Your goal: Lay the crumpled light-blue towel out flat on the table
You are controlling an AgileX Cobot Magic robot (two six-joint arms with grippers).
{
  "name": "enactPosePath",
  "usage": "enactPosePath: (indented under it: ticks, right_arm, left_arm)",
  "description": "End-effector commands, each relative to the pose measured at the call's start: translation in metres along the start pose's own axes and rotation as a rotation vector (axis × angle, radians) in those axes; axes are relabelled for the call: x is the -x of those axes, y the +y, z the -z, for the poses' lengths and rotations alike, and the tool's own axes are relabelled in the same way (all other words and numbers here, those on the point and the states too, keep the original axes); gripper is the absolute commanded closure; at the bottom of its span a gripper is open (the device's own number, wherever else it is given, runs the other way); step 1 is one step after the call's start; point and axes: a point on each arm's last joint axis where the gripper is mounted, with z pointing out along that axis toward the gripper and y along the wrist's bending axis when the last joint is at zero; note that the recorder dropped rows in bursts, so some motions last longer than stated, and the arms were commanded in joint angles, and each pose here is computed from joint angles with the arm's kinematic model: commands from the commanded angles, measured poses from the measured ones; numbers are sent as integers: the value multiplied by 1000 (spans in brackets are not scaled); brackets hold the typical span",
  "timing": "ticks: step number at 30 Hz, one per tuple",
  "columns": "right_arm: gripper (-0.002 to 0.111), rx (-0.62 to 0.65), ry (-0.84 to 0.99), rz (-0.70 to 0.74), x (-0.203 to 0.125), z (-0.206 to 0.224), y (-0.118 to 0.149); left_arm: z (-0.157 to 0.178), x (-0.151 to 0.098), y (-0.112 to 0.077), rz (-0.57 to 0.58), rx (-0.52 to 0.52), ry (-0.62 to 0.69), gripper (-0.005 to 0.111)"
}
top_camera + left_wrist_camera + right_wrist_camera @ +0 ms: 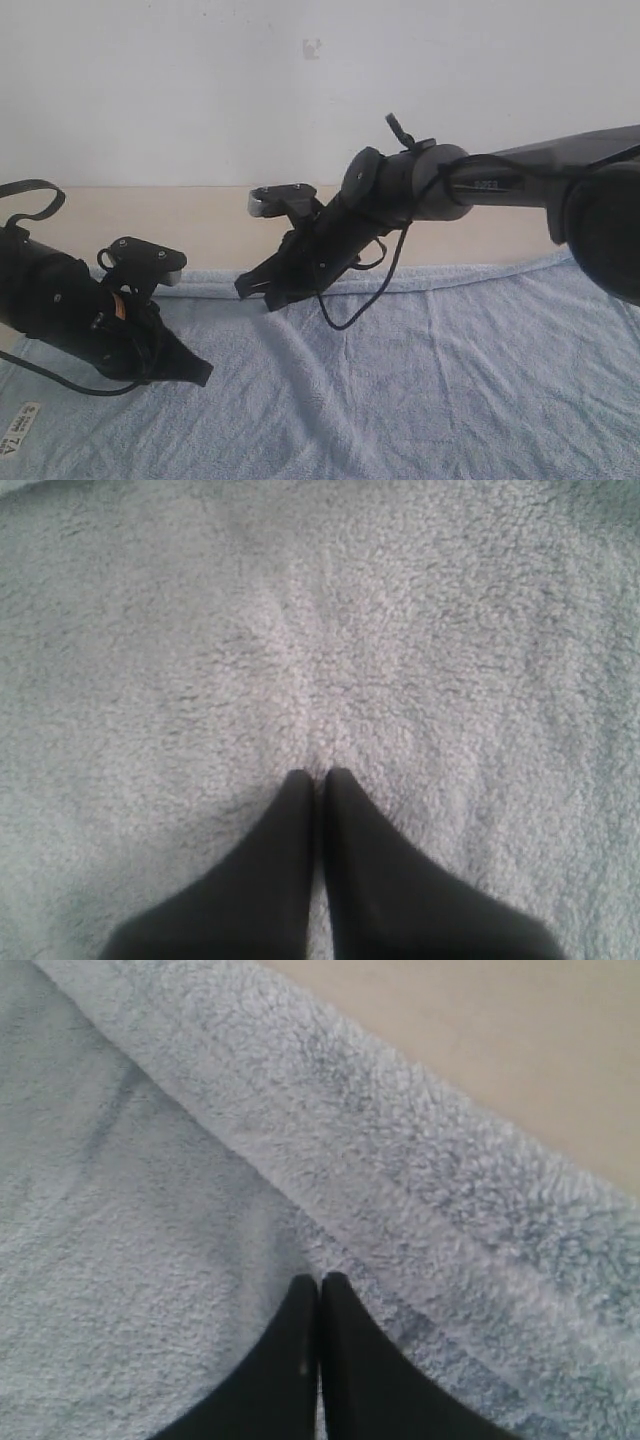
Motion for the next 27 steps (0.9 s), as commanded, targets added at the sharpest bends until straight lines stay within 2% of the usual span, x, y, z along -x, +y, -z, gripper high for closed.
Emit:
enactPosePath:
  ticks: [1,8,16,18,21,27]
  right_arm:
    - [108,-29,-26,1,1,-6,-4]
    - [108,-105,-148,-10,12,-7,-12]
    - [108,-198,-290,-152,25,11,-52]
    - [108,-186,-281,-197,26,18,-62]
    - [108,-147,-236,-195,29,25,-64]
    - [108,-13,-64,-77,28,38,-44]
  left_arm:
    - [-1,-4,-1,13,-2,24,103]
    - [-1,-4,-1,13,-2,30,103]
    - [-1,-7,-1,13,-1,54,103]
    - [-1,-7,-1,13,-1,54,103]
    - [-1,-6,-1,13,-1,50,103]
    - [-1,-5,-1,13,-2,38,103]
